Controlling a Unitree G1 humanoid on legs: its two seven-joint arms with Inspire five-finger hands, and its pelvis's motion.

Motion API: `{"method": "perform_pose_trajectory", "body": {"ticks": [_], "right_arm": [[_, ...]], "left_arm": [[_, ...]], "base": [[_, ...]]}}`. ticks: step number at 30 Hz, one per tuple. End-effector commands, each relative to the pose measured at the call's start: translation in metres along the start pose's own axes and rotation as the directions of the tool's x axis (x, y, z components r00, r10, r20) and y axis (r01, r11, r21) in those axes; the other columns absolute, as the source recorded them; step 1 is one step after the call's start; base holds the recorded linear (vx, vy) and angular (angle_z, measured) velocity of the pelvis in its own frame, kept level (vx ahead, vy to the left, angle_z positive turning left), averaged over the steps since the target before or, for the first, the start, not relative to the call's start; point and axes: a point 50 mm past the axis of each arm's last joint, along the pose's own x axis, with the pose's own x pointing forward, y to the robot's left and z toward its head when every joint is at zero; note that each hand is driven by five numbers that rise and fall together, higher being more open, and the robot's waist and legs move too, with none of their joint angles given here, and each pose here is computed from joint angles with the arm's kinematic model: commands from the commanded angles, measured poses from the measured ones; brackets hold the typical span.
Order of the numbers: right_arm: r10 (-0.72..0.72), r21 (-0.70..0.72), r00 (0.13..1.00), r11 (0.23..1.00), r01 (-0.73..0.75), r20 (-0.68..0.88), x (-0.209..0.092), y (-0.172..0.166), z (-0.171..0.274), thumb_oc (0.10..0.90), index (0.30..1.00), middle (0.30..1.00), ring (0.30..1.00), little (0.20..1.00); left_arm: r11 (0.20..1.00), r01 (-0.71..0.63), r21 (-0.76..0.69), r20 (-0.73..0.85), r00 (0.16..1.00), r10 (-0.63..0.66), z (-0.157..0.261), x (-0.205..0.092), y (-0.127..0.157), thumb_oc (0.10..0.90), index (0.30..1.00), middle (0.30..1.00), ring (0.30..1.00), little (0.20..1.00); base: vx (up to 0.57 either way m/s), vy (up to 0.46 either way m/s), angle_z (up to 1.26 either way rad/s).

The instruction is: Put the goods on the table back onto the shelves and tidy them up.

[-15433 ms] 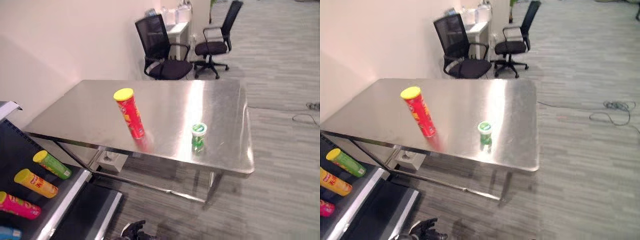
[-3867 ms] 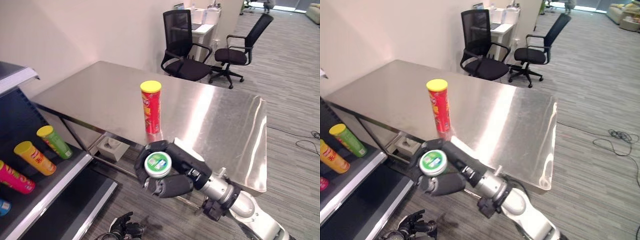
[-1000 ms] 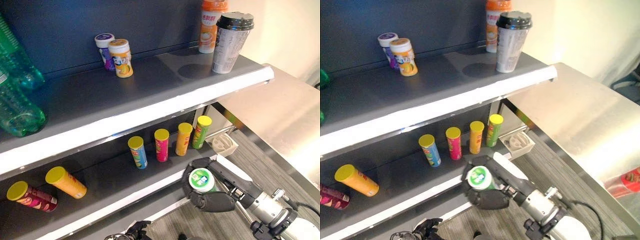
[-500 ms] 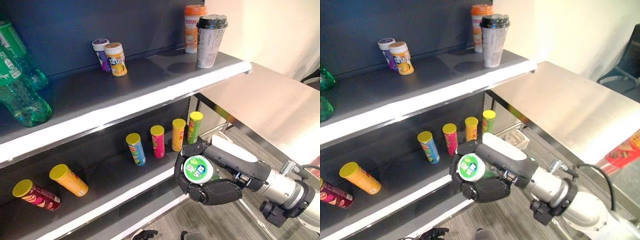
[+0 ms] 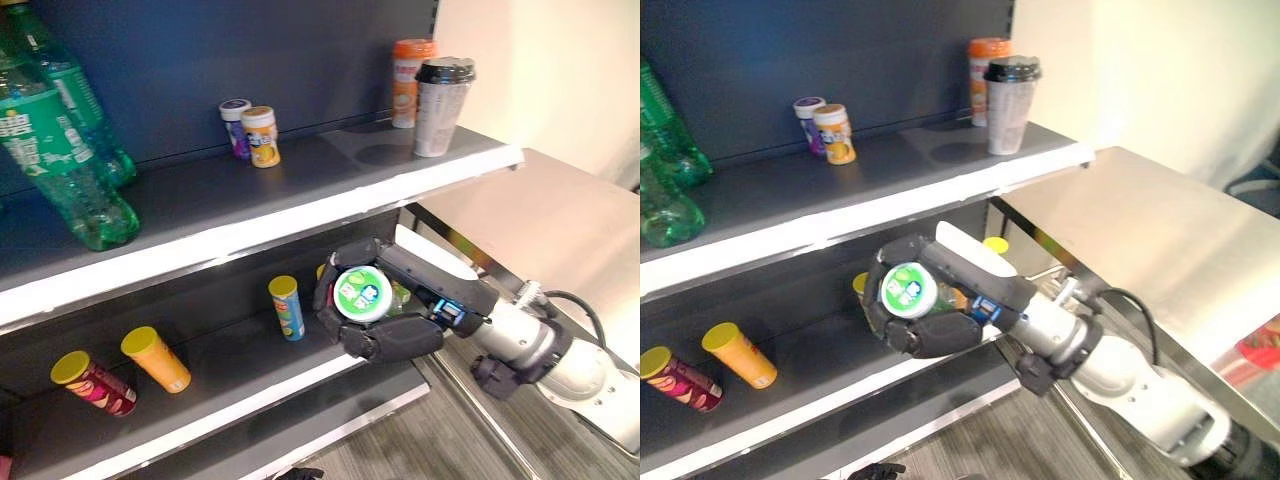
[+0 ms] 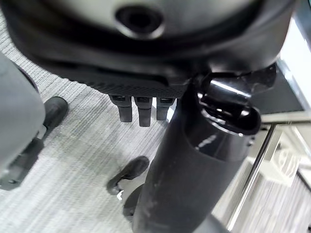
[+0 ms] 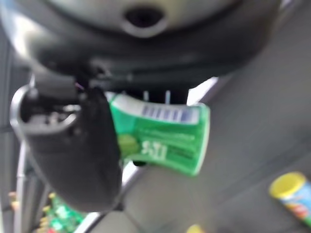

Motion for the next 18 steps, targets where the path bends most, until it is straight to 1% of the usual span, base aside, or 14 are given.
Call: {"method": "perform_pose_trajectory", "body": {"ticks": [1,3,6,7,8,12,13,18], "right_arm": [[-0.133,0.081,0.965,0.990,0.118,0.227,0.019,-0.015,0.032,0.400,0.300,0.300,0.300,0.300],[-0.116,0.075,0.967,0.992,0.101,0.225,0.023,-0.015,0.032,0.400,0.300,0.300,0.300,0.300],[-0.095,0.031,0.962,0.995,0.090,0.257,0.029,-0.020,0.041,0.400,0.300,0.300,0.300,0.300],[-0.080,0.001,0.960,0.997,0.083,0.268,0.037,-0.027,0.045,0.400,0.300,0.300,0.300,0.300],[-0.078,0.001,0.960,0.997,0.081,0.269,0.037,-0.026,0.045,0.400,0.300,0.300,0.300,0.300],[-0.099,-0.057,0.951,0.991,0.121,0.292,0.046,-0.039,0.051,0.400,0.300,0.300,0.300,0.300],[-0.099,-0.057,0.951,0.991,0.121,0.292,0.046,-0.039,0.051,0.400,0.300,0.300,0.300,0.300],[-0.115,-0.066,0.964,0.989,0.134,0.241,0.070,-0.054,0.040,0.400,0.300,0.300,0.300,0.300]], "left_arm": [[0.999,-0.033,-0.026,-0.018,0.999,0.033,-0.004,-0.001,0.010,0.800,0.900,0.900,0.900,0.900],[0.999,-0.036,-0.029,-0.021,0.999,0.036,-0.005,-0.001,0.011,0.800,0.900,0.900,0.900,0.900],[0.998,-0.045,-0.033,-0.030,0.999,0.044,-0.006,-0.001,0.014,0.800,0.900,0.900,0.900,0.900],[0.998,-0.056,-0.038,-0.037,0.998,0.054,-0.008,-0.002,0.016,0.800,0.900,0.900,0.900,0.900],[0.998,-0.056,-0.040,-0.036,0.998,0.054,-0.008,-0.002,0.016,0.800,0.900,0.900,0.900,0.900],[0.995,-0.076,-0.061,-0.049,0.996,0.073,-0.012,-0.003,0.020,0.800,0.900,0.900,0.900,0.900],[0.995,-0.076,-0.061,-0.049,0.996,0.073,-0.012,-0.003,0.020,0.800,0.900,0.900,0.900,0.900],[0.993,-0.096,-0.074,-0.066,0.994,0.091,-0.017,-0.005,0.025,0.800,0.900,0.900,0.900,0.900]], "base": [[0.02,-0.011,0.10],[0.02,-0.016,0.11],[0.03,-0.031,0.06],[0.02,-0.032,0.04],[0.02,-0.032,0.05],[0.02,-0.019,0.05],[0.01,-0.026,0.11],[0.02,-0.033,0.03]]}}
